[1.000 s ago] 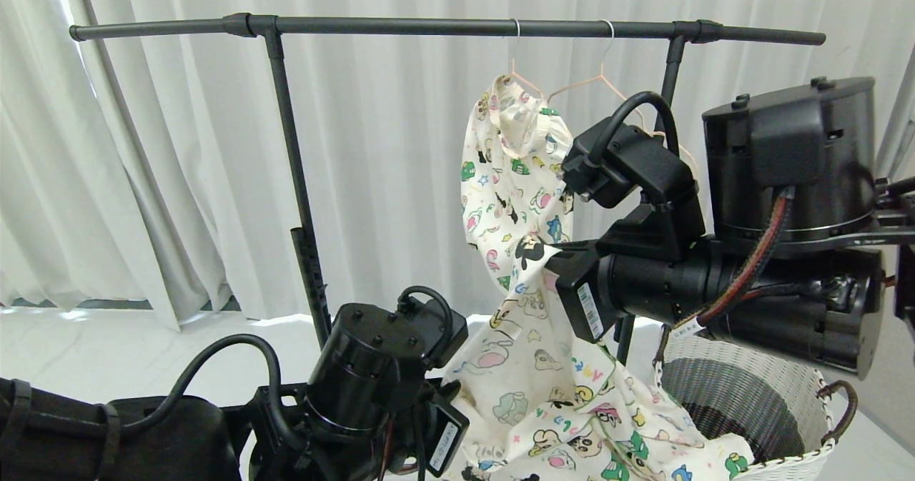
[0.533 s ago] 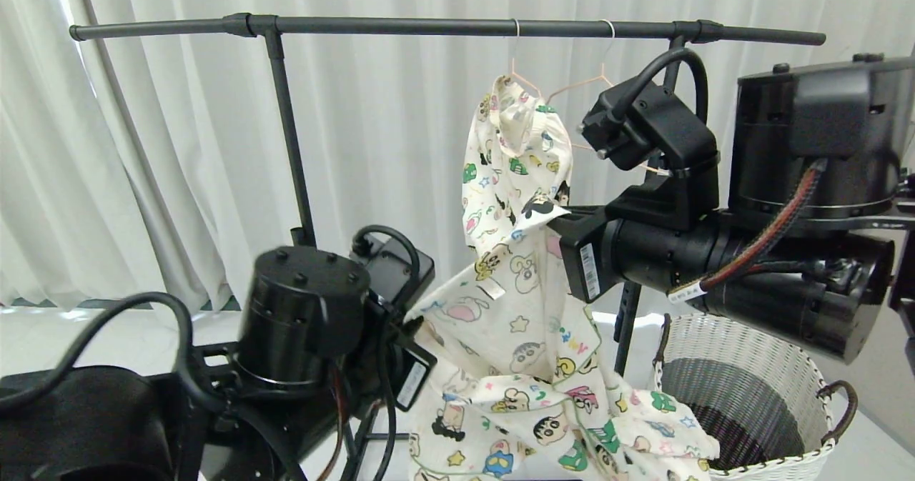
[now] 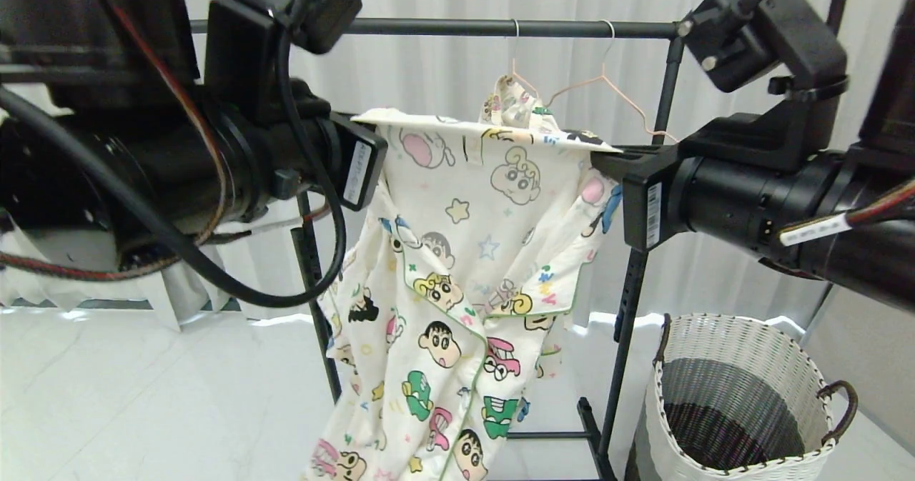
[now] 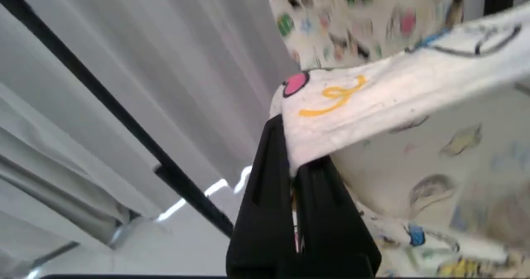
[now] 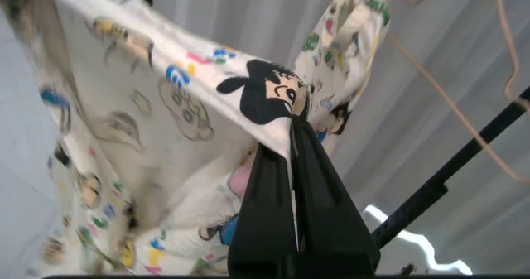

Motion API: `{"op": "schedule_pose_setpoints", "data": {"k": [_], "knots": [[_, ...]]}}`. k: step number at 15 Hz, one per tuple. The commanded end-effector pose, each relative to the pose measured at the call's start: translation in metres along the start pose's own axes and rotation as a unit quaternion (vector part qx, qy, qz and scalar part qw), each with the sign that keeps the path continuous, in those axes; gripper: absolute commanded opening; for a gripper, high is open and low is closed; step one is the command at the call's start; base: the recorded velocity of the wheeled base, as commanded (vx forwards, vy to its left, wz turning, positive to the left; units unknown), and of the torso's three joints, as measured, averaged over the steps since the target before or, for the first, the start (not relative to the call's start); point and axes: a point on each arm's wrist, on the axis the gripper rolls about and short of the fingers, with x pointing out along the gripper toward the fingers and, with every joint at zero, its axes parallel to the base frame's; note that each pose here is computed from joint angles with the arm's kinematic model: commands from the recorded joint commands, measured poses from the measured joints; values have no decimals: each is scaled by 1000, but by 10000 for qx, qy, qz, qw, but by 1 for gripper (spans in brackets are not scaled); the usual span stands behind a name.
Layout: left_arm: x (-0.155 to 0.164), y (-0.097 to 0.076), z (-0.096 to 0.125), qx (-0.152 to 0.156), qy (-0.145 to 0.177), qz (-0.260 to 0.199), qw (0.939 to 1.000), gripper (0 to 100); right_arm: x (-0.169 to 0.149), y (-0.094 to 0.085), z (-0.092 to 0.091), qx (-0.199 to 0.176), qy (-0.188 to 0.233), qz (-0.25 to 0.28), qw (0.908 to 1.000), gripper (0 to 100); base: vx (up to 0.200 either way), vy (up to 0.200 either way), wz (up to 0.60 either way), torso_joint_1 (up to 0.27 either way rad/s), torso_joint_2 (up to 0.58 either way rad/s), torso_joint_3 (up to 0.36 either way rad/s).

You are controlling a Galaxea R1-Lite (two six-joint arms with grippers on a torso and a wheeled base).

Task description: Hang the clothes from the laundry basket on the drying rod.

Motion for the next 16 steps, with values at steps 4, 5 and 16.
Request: {"op": "schedule_pose_setpoints", "data": {"k": [4, 5, 16], "knots": [[-29, 4, 37, 179, -658, -91, 9976, 0, -20, -20, 47, 230, -806, -141, 9964, 0, 0, 0, 0, 0, 0, 0], [-35, 4, 39, 232, -728, -121, 9970, 0, -18, -22, 56, 173, -931, -108, 9954, 0, 0, 0, 0, 0, 0, 0], [-52, -20, 71, 382, -1299, -537, 9893, 0, -108, -63, 86, -376, -399, 23, 9985, 0, 0, 0, 0, 0, 0, 0]]}}
